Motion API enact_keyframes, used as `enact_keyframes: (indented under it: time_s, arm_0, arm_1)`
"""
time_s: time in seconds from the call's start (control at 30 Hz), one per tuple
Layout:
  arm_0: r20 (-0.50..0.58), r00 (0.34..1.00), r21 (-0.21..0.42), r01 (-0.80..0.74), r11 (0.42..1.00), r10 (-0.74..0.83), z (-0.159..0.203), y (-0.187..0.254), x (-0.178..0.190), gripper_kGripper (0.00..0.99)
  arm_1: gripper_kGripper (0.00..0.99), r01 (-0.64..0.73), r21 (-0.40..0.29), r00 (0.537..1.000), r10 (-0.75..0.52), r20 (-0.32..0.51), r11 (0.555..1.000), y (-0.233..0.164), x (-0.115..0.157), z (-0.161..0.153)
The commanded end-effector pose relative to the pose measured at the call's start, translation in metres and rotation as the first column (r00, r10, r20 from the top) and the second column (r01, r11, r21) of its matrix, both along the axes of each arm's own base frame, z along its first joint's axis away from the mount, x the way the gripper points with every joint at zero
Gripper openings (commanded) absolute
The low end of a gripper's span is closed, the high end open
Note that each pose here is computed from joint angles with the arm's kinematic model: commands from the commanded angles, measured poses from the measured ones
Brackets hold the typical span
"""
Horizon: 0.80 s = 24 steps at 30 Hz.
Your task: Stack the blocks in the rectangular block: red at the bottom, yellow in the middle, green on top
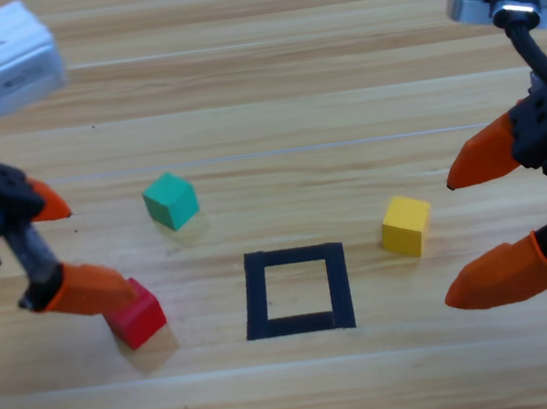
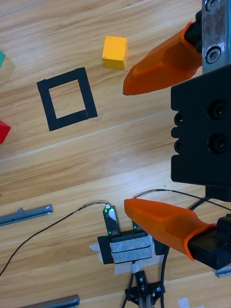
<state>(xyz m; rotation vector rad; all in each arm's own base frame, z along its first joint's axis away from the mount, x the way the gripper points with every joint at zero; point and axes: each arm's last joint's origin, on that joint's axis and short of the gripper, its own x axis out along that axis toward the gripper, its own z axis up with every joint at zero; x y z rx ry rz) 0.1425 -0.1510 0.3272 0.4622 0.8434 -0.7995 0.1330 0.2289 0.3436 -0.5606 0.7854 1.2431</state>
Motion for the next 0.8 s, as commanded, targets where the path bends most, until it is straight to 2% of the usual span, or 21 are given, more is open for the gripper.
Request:
enact_keyframes:
  time_s: [0.03,0.23,0.33,0.4,0.47,0.5,0.53,0.6,0.7,0.8]
  arm_0:
    - [-0.069,0.998,0.068,0.009,0.998,-0.005,-0.018,-0.021,0.013,0.990]
    - [-0.058,0.998,0.055,0.002,0.998,0.001,-0.016,-0.018,0.011,0.990]
    - [-0.052,0.999,0.046,-0.006,0.999,0.009,-0.015,-0.016,0.009,0.990]
    - [-0.046,0.998,0.041,-0.033,0.999,0.035,-0.013,-0.013,0.008,0.990]
    - [-0.054,0.996,0.023,-0.073,0.997,0.074,-0.012,-0.011,0.007,0.990]
    - [-0.053,0.992,0.017,-0.112,0.994,0.113,-0.012,-0.009,0.007,0.990]
    - [-0.044,0.985,0.010,-0.166,0.986,0.167,-0.010,-0.008,0.007,0.990]
    - [-0.033,0.955,-0.023,-0.294,0.956,0.293,-0.005,-0.003,0.009,0.990]
    - [-0.096,0.880,-0.061,-0.471,0.880,0.464,-0.007,0.004,0.020,0.990]
    - [-0.178,0.781,-0.041,-0.614,0.789,0.598,-0.020,0.007,0.032,0.990]
  arm_1:
    - [0.945,-0.032,-0.031,0.999,0.031,-0.017,0.999,0.011,-0.001,-0.011]
    - [0.943,0.023,-0.045,1.000,-0.024,-0.013,0.999,0.009,-0.001,-0.012]
    - [0.943,0.181,-0.068,0.983,-0.178,0.048,0.981,0.003,0.006,-0.010]
    - [0.945,0.323,-0.066,0.944,-0.316,0.094,0.944,0.000,0.013,-0.008]
    - [0.946,0.502,-0.037,0.861,-0.495,0.117,0.864,0.000,0.023,-0.008]
    - [0.946,0.605,-0.019,0.793,-0.599,0.114,0.796,0.000,0.030,-0.010]
    - [0.946,0.673,-0.012,0.735,-0.668,0.117,0.739,0.002,0.036,-0.014]
    - [0.945,0.757,-0.001,0.645,-0.748,0.154,0.653,0.009,0.047,-0.021]
    - [0.943,0.807,-0.016,0.584,-0.795,0.163,0.590,0.020,0.058,-0.034]
    - [0.946,0.864,-0.034,0.503,-0.858,0.110,0.502,0.031,0.066,-0.046]
